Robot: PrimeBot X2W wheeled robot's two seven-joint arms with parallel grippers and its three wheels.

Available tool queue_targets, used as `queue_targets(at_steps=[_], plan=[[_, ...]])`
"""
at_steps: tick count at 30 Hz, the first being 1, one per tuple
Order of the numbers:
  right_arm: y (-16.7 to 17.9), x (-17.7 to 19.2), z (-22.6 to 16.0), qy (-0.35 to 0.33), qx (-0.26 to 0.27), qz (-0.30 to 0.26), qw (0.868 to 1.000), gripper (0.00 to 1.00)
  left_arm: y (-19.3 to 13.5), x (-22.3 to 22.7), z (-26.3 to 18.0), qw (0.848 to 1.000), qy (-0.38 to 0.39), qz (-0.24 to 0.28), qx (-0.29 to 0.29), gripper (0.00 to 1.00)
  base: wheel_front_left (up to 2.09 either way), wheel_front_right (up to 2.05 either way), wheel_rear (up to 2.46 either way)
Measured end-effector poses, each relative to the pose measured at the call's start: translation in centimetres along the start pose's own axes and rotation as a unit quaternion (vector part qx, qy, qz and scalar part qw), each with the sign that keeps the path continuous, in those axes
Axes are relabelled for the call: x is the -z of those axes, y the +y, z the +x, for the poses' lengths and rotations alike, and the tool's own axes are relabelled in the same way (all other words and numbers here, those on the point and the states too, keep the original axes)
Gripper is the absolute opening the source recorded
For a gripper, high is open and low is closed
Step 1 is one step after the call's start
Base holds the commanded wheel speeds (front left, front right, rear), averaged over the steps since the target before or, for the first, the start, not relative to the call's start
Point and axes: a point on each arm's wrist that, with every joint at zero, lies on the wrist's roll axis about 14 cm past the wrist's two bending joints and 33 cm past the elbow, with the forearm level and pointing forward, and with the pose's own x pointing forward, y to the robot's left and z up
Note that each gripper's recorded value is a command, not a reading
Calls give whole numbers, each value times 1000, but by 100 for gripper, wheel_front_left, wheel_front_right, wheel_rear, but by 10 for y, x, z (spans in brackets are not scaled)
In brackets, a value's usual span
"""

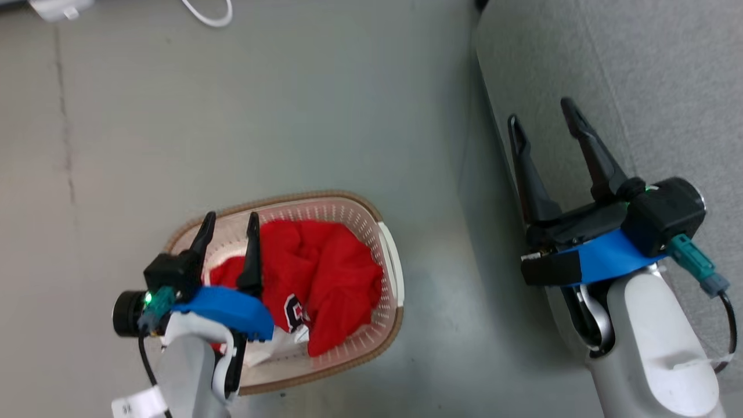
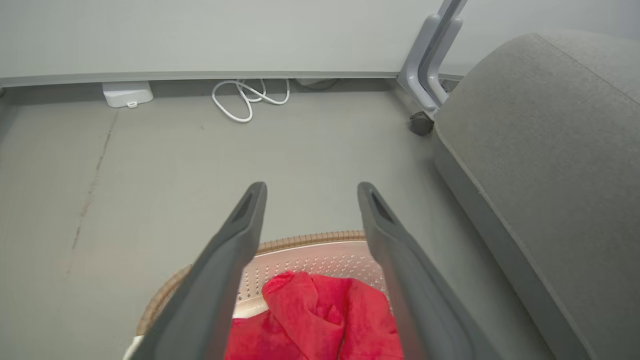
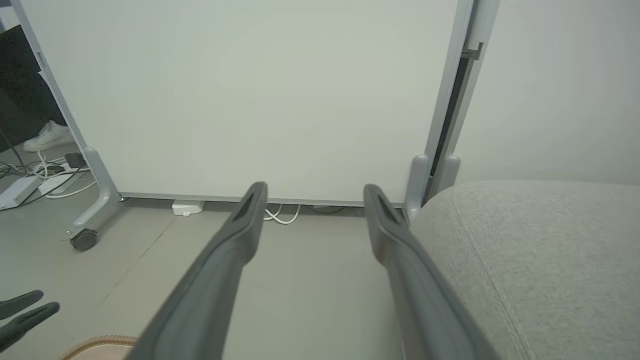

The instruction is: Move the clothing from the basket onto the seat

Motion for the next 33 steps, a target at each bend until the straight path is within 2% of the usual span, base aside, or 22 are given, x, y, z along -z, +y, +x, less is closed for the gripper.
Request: queue_targets(at_steps=[6,16,29,33], plan=[[-6,42,13,34,2,9,999,100,1,62,33,996,93,-14,8,100,0,0,0],[-23,91,7,83,24,31,996,100,12,144,53,974,223,-37,-18,100,0,0,0],[-40,114,-2,110,47,40,992,100,26,205,56,942,320,-68,-74,100,0,0,0],[-42,115,-3,112,50,42,992,100,23,216,52,933,343,-76,-76,100,0,0,0]])
